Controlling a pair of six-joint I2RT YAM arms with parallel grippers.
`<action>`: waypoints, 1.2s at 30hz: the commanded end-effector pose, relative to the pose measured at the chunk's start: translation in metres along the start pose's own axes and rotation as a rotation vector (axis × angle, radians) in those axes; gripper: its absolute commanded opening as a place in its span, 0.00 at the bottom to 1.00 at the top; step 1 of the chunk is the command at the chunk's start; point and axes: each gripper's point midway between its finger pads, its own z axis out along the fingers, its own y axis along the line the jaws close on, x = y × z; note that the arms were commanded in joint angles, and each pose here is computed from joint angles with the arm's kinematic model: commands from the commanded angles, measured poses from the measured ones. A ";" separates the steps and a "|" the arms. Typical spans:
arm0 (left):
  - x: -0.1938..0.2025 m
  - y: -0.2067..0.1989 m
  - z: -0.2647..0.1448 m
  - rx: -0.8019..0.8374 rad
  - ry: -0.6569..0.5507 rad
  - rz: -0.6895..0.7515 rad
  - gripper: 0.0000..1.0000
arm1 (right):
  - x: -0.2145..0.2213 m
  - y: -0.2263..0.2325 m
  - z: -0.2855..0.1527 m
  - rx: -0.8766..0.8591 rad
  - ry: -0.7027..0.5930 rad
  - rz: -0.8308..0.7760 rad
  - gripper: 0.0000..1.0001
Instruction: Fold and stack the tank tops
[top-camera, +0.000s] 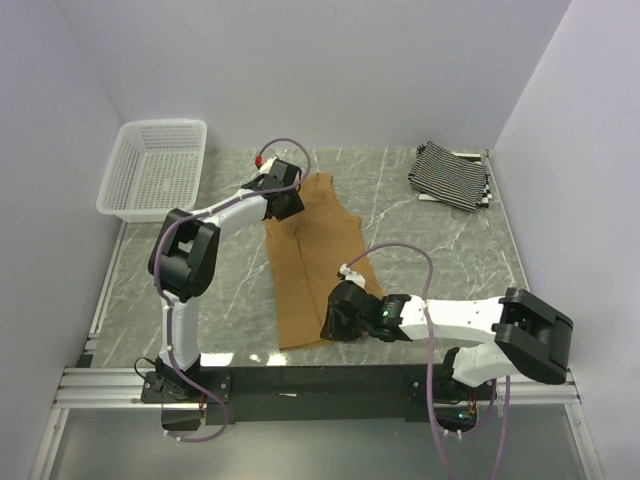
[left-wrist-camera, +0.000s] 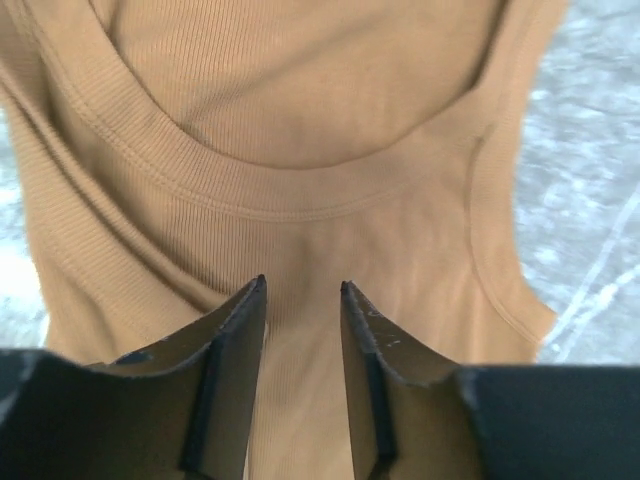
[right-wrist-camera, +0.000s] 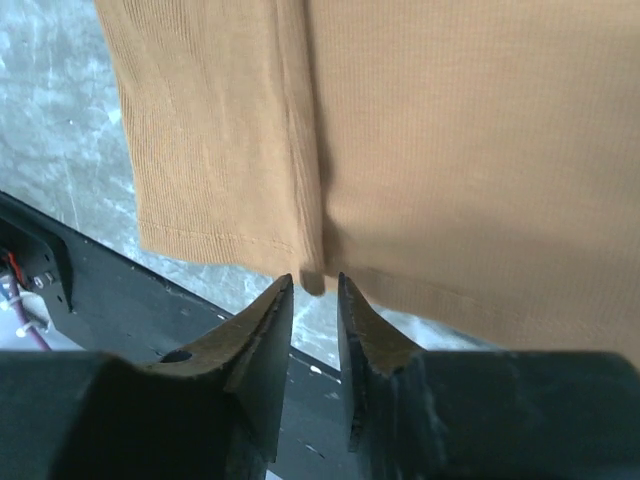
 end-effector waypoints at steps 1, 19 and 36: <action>-0.049 -0.032 -0.053 0.122 -0.135 0.003 0.42 | -0.013 -0.002 -0.019 0.031 -0.080 -0.001 0.33; -0.037 0.066 -0.021 -0.217 -0.102 -0.044 0.04 | -0.018 0.092 0.024 0.133 -0.090 -0.364 0.31; -0.028 0.098 0.036 -0.400 -0.062 0.096 0.01 | 0.047 0.072 0.059 0.108 0.086 -0.451 0.30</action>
